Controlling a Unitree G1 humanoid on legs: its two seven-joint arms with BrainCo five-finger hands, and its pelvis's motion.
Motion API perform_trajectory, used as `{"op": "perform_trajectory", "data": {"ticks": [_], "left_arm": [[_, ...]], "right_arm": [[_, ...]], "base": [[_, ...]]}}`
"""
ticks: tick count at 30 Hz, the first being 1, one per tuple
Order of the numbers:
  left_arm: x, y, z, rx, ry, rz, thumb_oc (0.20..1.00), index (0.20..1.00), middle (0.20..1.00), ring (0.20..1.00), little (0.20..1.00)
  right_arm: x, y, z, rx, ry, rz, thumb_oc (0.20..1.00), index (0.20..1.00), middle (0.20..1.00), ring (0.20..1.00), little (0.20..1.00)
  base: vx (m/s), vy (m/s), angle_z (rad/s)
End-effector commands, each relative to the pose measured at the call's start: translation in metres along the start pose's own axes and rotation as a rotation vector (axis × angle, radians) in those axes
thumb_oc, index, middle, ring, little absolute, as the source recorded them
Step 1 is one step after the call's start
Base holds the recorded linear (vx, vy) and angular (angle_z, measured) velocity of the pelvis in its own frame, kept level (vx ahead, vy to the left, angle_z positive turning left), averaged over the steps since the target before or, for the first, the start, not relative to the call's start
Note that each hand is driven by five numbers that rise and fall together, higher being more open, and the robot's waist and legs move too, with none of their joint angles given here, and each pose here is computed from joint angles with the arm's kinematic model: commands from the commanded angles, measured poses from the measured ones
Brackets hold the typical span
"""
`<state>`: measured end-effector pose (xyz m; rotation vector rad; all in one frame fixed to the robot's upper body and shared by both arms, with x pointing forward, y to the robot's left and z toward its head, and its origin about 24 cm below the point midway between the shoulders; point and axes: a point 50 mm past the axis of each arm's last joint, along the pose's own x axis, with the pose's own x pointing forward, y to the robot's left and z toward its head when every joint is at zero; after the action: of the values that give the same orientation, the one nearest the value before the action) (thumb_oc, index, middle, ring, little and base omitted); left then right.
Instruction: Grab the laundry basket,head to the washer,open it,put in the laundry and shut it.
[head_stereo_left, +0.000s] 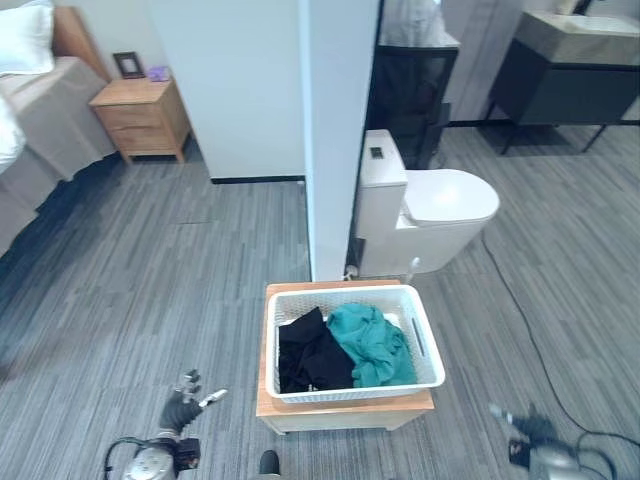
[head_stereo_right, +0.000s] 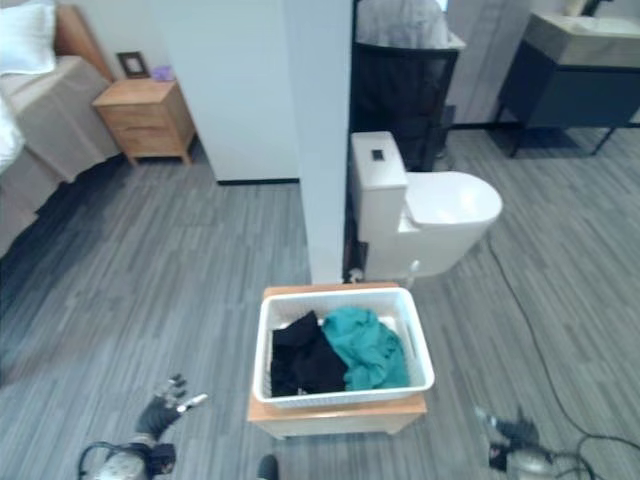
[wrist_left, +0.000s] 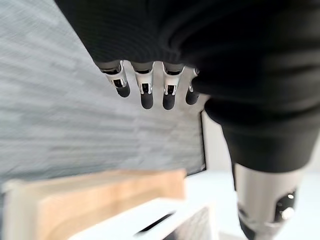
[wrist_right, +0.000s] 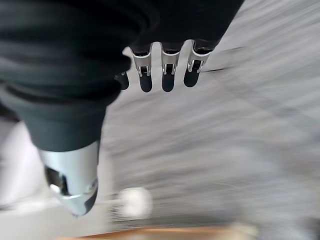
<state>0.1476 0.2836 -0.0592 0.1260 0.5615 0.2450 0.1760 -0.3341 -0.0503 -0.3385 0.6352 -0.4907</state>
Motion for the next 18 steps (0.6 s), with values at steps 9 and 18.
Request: {"op": "perform_trajectory", "data": {"ticks": [9,18], "left_arm": [[0.066,-0.024,0.043,0.226,0.056,-0.104,1.000,1.000,1.000,1.000,1.000],[0.114,-0.011,0.172,0.347,-0.090,0.151,1.000,1.000,1.000,1.000,1.000]], "right_arm": [[0.043,0.026,0.105,-0.234,-0.155,0.180,1.000,1.000,1.000,1.000,1.000],[0.036,0.077,0.213,-0.306,-0.390,0.242,1.000,1.000,1.000,1.000,1.000]], "base": [[0.00,0.009,-0.07],[-0.24,-0.047,-0.03]]}}
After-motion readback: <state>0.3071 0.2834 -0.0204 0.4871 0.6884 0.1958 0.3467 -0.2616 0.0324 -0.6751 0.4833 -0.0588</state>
